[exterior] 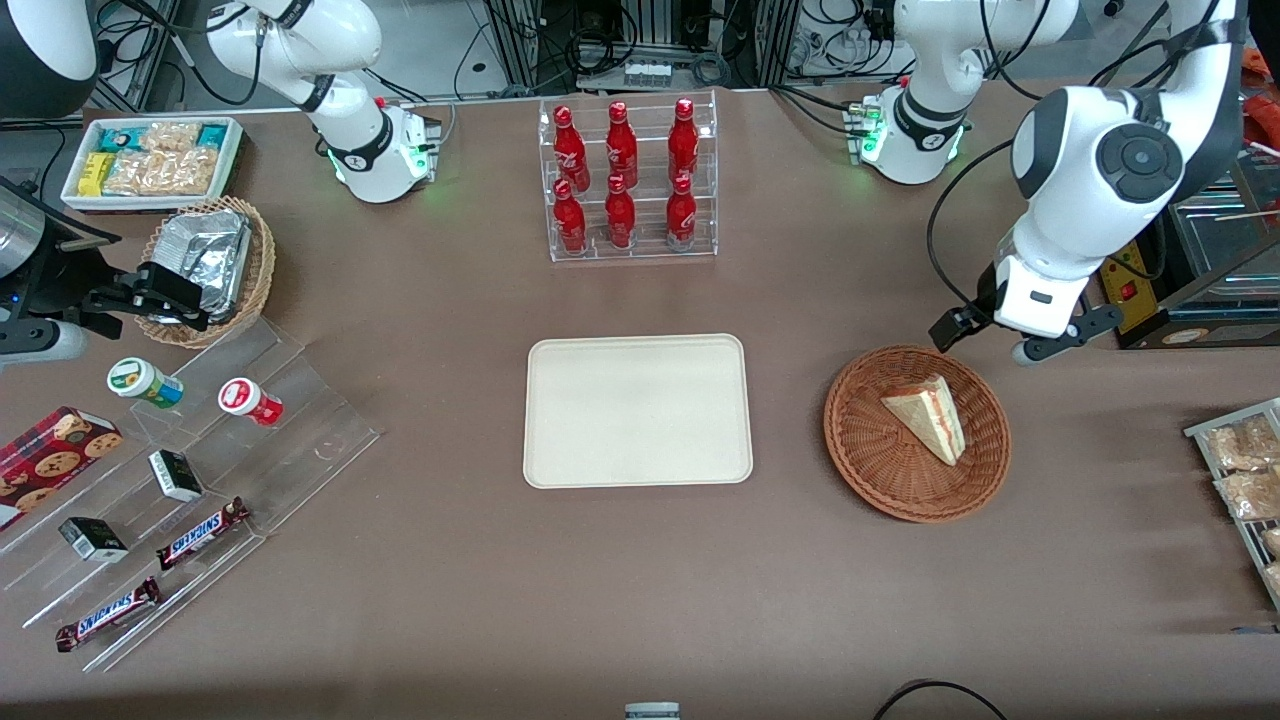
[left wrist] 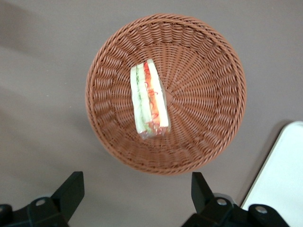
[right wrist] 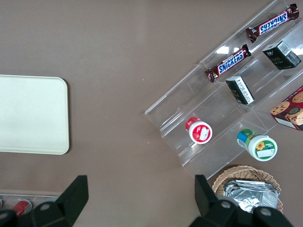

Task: Place sandwich from basket to tray
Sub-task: 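Lower the open left gripper onto the wrapped sandwich and close it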

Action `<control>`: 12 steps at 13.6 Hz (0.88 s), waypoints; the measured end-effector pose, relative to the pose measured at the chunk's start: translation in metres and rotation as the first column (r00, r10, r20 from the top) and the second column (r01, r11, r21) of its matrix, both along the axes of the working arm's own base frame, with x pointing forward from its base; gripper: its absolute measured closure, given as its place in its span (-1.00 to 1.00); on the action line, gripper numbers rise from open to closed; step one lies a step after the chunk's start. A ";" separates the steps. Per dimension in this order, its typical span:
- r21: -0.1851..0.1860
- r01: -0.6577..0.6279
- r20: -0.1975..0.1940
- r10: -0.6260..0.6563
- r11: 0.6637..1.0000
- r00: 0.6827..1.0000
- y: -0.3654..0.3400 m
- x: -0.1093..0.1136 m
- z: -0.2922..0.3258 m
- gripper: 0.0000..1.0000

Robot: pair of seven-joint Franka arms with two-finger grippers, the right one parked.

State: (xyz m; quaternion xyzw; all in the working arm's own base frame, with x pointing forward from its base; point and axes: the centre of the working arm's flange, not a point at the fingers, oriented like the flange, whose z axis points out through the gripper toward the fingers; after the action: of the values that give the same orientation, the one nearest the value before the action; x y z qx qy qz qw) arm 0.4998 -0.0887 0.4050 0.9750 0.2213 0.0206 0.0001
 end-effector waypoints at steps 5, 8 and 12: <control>-0.016 -0.049 0.027 0.049 0.999 0.998 -0.001 0.015 -0.056 -1.00; -0.023 -0.058 0.043 0.059 0.998 0.997 0.002 0.024 -0.078 -1.00; -0.032 -0.071 0.067 0.073 0.997 0.995 0.006 0.032 -0.103 -1.00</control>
State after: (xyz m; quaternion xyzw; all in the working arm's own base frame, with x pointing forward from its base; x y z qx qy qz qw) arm 0.5316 -0.0830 0.3020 0.9650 0.2564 0.0507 0.0211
